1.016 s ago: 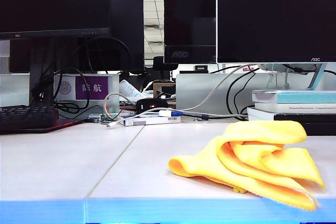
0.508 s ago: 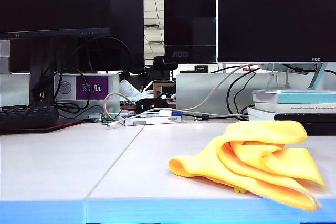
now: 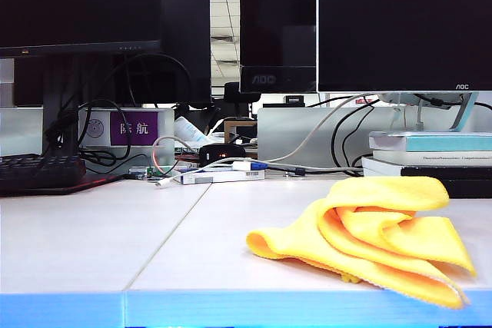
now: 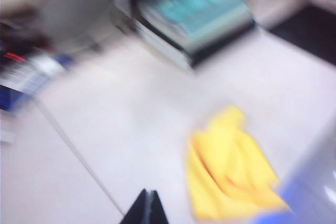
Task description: Wipe the table from back to front using the rag.
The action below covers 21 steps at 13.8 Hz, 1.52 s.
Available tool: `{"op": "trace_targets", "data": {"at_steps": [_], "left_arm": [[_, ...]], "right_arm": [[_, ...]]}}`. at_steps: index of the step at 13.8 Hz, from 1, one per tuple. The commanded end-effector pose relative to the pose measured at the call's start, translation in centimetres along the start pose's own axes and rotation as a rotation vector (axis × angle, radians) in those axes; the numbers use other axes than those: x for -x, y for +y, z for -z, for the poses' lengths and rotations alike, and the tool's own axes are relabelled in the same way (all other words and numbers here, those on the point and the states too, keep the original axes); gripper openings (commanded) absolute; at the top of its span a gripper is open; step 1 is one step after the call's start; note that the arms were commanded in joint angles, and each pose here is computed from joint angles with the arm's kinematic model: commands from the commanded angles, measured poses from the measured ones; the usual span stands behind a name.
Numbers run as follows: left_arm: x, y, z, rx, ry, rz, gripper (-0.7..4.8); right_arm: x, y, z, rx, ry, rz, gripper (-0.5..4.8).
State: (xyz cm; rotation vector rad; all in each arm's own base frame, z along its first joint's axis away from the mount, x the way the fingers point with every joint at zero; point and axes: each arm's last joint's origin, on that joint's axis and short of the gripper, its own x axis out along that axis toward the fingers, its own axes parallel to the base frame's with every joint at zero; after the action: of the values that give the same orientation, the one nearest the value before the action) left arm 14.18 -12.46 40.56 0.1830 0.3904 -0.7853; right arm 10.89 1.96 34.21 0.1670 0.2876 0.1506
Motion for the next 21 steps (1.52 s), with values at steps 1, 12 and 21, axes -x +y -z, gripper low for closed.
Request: {"op": "trace_targets", "data": {"at_steps": [1, 12, 21], "left_arm": [[-0.8, -0.3, -0.8, -0.005, 0.044, 0.02, -0.06], [-0.8, -0.3, -1.8, -0.012, -0.033, 0.034, -0.05], [-0.8, -0.3, -1.8, -0.012, -0.034, 0.034, -0.05]], "right_arm": [[-0.7, 1.5, 0.4, 0.047, 0.07, -0.114, -0.02], [-12.4, 9.4, 8.1, 0.271, 0.586, -0.252, 2.55], [-17.7, 10.3, 12.6, 0.269, 0.663, -0.134, 2.51]]}}
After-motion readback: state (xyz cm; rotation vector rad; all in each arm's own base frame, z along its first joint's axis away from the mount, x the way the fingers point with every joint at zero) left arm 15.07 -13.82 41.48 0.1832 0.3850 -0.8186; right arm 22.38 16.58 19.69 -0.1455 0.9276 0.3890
